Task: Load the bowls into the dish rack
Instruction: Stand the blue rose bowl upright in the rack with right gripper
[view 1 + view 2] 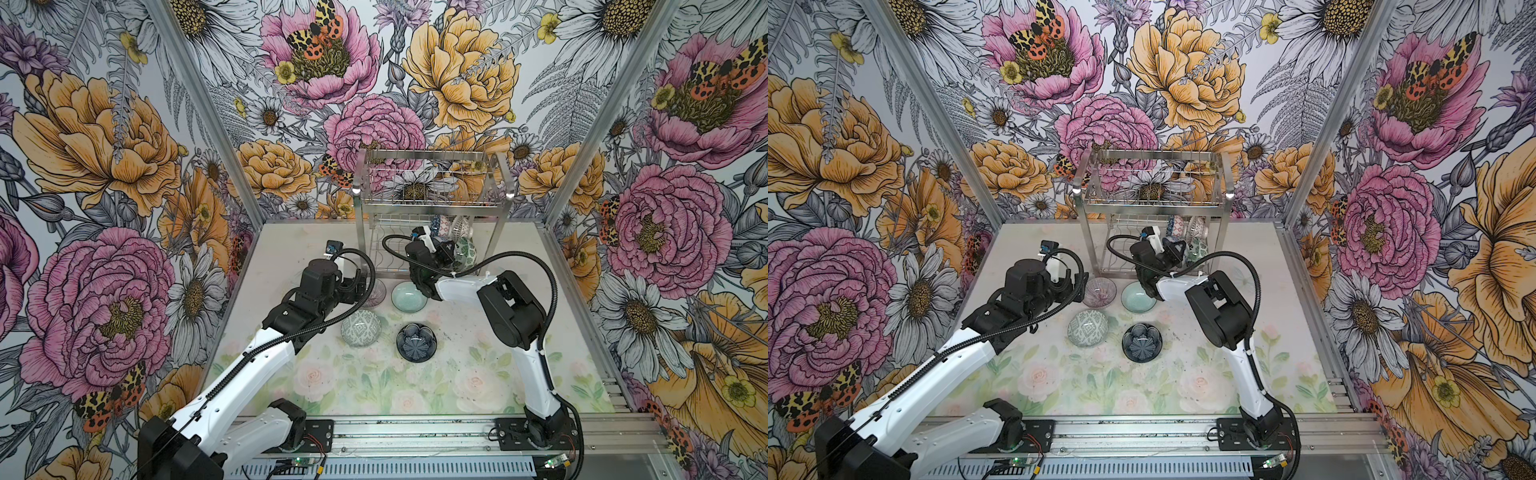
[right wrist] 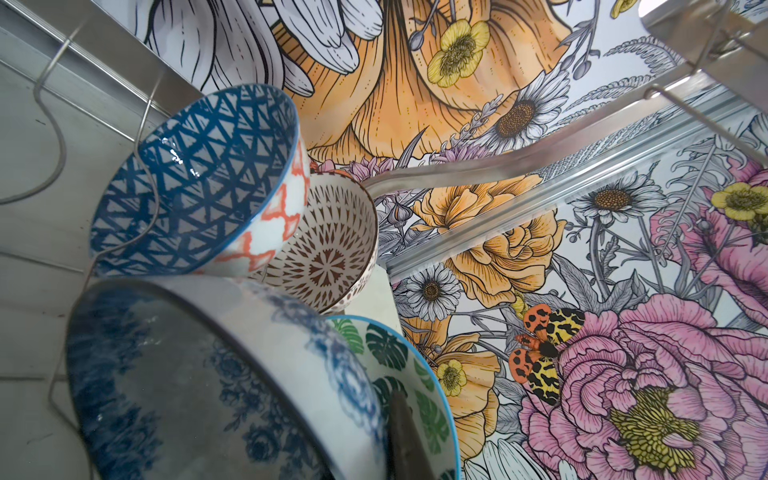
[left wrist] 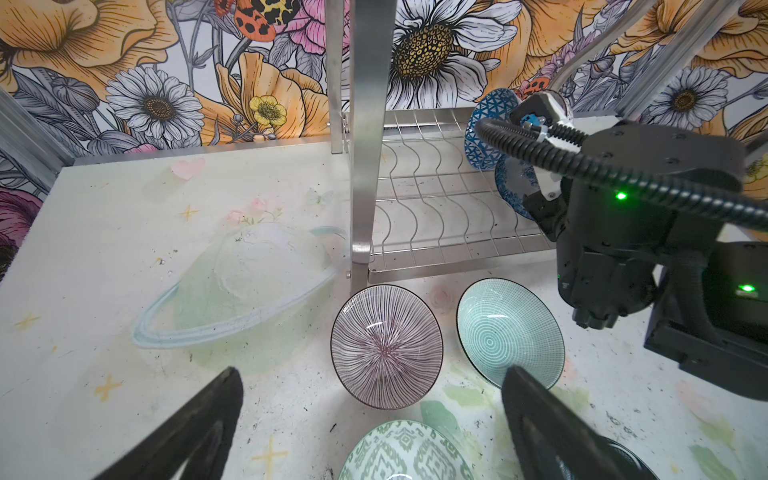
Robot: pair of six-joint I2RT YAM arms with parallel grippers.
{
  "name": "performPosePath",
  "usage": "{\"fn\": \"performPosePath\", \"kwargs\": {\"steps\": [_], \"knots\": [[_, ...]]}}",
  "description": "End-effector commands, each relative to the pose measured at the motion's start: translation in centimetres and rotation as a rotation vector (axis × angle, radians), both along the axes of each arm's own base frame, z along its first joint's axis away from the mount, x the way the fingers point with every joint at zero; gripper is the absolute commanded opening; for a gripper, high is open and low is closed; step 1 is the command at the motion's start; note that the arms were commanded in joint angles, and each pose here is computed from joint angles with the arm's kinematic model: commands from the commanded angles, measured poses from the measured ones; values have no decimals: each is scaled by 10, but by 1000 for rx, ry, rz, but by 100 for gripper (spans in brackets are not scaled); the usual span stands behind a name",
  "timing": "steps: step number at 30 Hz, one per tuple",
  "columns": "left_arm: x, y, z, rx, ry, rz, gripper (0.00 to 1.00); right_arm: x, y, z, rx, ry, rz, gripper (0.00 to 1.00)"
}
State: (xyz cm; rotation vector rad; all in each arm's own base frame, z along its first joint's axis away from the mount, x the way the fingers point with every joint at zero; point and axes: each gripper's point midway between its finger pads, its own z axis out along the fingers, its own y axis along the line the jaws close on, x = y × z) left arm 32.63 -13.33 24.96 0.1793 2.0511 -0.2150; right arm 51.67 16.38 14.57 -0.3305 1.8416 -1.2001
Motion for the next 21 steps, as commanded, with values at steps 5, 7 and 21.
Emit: {"fn": "performPosePath", "kwargs": {"steps": [5, 7, 21], "knots": [[3, -2, 5, -42, -21, -8, 99, 4, 8, -8, 42, 26, 21, 0], [2, -3, 5, -48, -23, -13, 99, 3, 10, -10, 48, 37, 26, 0], [2, -7, 1, -57, -12, -26, 99, -2, 17, -14, 106, 53, 40, 12]]}}
